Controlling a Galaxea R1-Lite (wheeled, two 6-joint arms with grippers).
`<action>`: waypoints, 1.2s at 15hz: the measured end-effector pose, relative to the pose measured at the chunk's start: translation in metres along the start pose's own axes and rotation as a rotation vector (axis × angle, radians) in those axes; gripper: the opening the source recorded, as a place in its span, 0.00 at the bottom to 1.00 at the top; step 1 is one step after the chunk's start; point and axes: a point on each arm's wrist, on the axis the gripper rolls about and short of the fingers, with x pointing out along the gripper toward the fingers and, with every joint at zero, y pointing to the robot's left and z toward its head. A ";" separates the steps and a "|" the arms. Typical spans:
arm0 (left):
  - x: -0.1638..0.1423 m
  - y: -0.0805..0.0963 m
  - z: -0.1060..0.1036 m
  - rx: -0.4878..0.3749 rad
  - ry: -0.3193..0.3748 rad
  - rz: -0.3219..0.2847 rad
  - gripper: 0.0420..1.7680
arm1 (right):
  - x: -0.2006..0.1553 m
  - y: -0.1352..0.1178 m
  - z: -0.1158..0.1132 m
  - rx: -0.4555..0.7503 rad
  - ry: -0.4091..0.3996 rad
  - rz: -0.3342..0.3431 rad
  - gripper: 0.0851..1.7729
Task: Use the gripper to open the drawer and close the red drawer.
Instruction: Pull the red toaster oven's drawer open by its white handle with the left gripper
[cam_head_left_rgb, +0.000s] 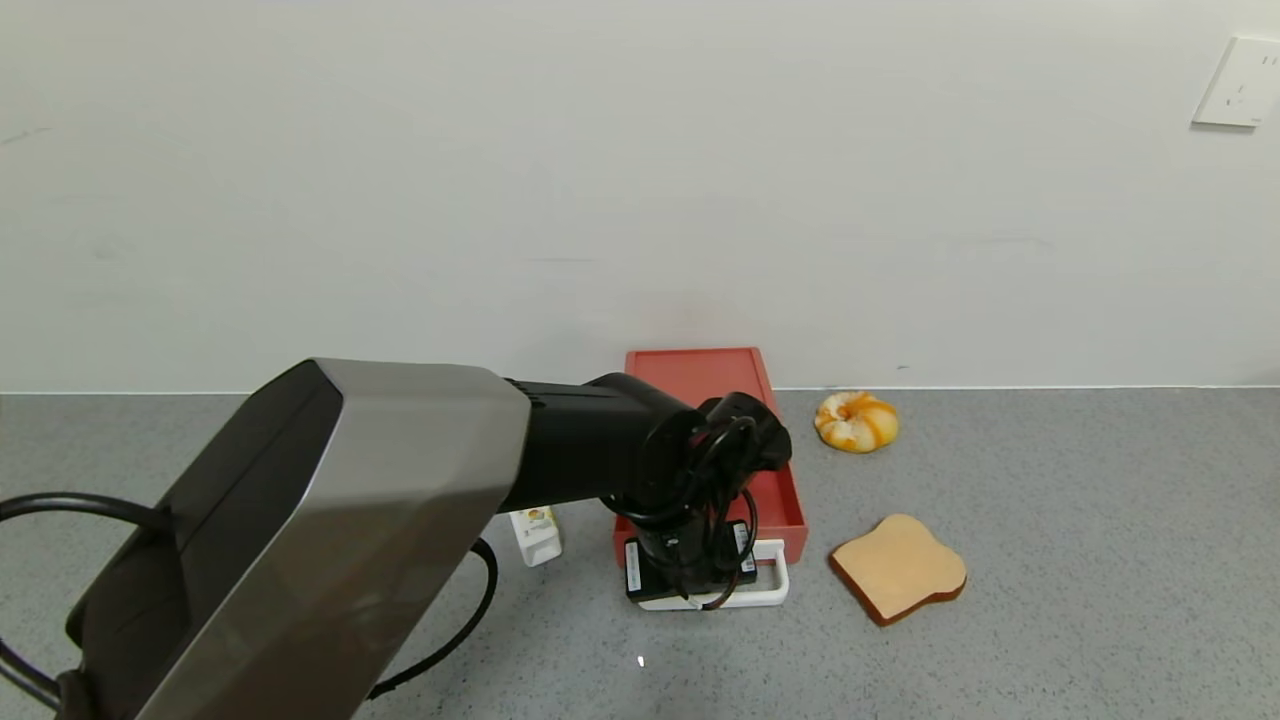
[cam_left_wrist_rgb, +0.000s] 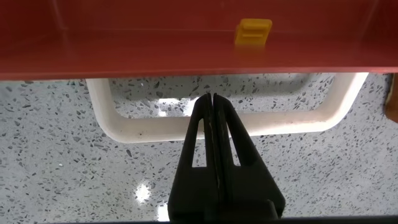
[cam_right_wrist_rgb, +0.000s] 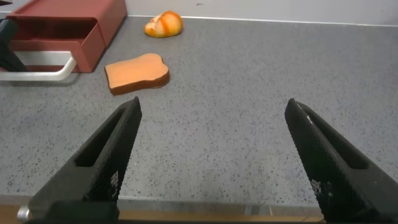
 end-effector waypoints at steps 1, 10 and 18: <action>0.000 0.000 -0.001 0.002 0.001 0.000 0.04 | 0.000 0.000 0.000 0.000 0.000 0.000 0.96; -0.005 -0.007 -0.015 0.006 0.021 0.014 0.04 | 0.000 0.000 0.000 0.000 0.001 0.000 0.96; -0.007 -0.008 -0.026 0.019 0.031 0.030 0.04 | 0.000 0.000 0.000 0.000 0.001 0.000 0.96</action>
